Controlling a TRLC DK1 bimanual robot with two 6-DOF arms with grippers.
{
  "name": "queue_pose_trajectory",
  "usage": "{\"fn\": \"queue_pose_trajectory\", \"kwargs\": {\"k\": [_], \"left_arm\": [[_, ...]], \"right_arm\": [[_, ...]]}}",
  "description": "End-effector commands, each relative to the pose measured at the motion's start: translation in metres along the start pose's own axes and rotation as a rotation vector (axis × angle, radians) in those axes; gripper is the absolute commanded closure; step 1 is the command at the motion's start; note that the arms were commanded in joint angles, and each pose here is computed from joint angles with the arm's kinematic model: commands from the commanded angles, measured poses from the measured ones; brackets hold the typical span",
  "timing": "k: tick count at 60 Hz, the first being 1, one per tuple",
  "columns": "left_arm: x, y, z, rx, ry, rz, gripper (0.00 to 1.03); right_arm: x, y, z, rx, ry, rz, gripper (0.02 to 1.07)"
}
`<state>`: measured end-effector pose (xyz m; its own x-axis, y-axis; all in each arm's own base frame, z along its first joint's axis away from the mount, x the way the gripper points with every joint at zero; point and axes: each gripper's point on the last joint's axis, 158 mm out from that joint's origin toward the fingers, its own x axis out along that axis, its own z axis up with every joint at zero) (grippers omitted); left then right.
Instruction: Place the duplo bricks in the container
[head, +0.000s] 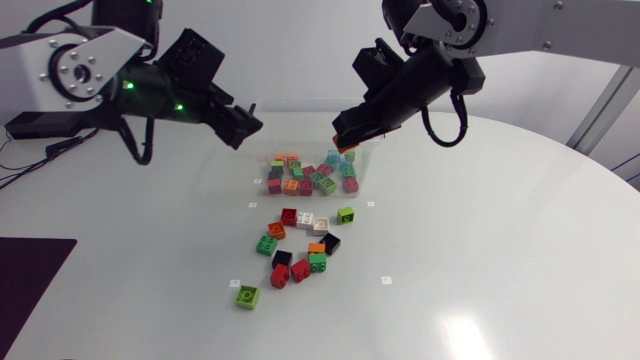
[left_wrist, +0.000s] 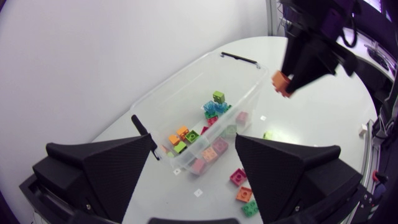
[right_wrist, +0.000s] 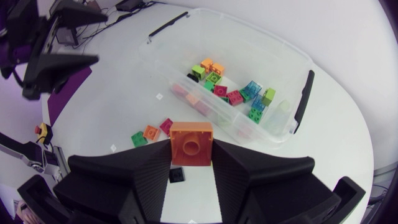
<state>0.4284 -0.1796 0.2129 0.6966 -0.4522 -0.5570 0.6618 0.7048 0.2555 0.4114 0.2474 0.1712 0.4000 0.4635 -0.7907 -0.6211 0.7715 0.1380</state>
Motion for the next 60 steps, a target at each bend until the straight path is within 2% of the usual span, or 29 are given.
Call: {"fn": "queue_pose_trajectory", "kwargs": {"k": [1, 9, 28, 46, 56, 60], "left_arm": [[-0.015, -0.028, -0.018, 0.083, 0.03, -0.059, 0.09], [-0.03, -0.059, -0.047, 0.18, 0.084, -0.125, 0.09], [-0.031, -0.121, -0.117, 0.356, 0.221, -0.304, 0.09], [-0.028, -0.152, -0.18, 0.511, 0.365, -0.451, 0.09], [-0.033, -0.171, -0.2, 0.585, 0.412, -0.542, 0.09], [-0.033, -0.177, -0.207, 0.62, 0.433, -0.575, 0.09]], "right_arm": [[0.006, -0.01, 0.017, 0.008, -0.032, -0.001, 0.67], [0.011, -0.022, 0.035, 0.015, -0.072, -0.011, 0.67], [0.032, -0.045, 0.068, 0.042, -0.139, -0.024, 0.67], [0.054, -0.059, 0.093, 0.042, -0.185, -0.055, 0.66], [0.064, -0.067, 0.104, 0.045, -0.196, -0.089, 0.52], [0.068, -0.066, 0.107, 0.042, -0.196, -0.099, 0.31]]}}
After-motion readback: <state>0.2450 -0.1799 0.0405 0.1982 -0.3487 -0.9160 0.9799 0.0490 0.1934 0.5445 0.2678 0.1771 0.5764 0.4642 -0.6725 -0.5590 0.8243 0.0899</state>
